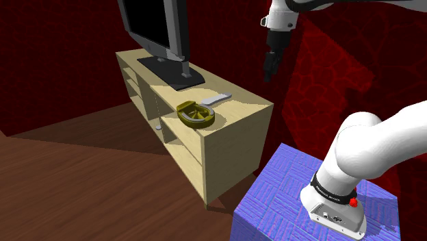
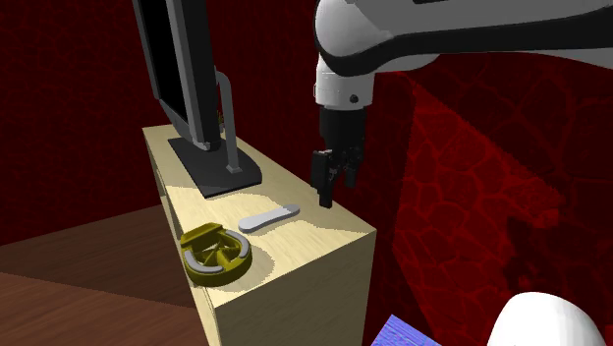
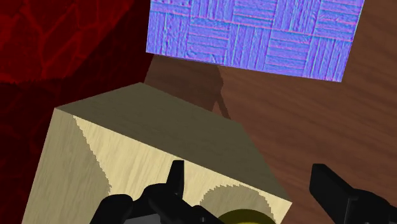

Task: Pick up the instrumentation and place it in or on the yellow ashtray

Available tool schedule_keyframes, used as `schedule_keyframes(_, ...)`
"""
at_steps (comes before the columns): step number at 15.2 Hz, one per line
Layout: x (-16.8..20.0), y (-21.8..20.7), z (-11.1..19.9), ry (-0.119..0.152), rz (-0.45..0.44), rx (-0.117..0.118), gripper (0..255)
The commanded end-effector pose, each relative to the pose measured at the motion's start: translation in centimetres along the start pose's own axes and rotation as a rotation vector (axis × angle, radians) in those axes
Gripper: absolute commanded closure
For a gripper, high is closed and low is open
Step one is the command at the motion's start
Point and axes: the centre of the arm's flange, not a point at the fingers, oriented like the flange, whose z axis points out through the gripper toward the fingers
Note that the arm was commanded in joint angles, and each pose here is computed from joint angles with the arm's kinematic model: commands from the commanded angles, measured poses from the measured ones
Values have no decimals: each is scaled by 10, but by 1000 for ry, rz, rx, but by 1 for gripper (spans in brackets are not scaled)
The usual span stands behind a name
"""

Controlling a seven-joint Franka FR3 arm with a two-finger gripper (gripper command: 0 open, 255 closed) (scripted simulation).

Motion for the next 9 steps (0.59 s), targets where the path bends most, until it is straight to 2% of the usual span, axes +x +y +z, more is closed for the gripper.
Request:
schedule_keyframes(1,12,18,14,1,-74,0,0)
schedule_keyframes(9,74,87,65,0,-347,4,0)
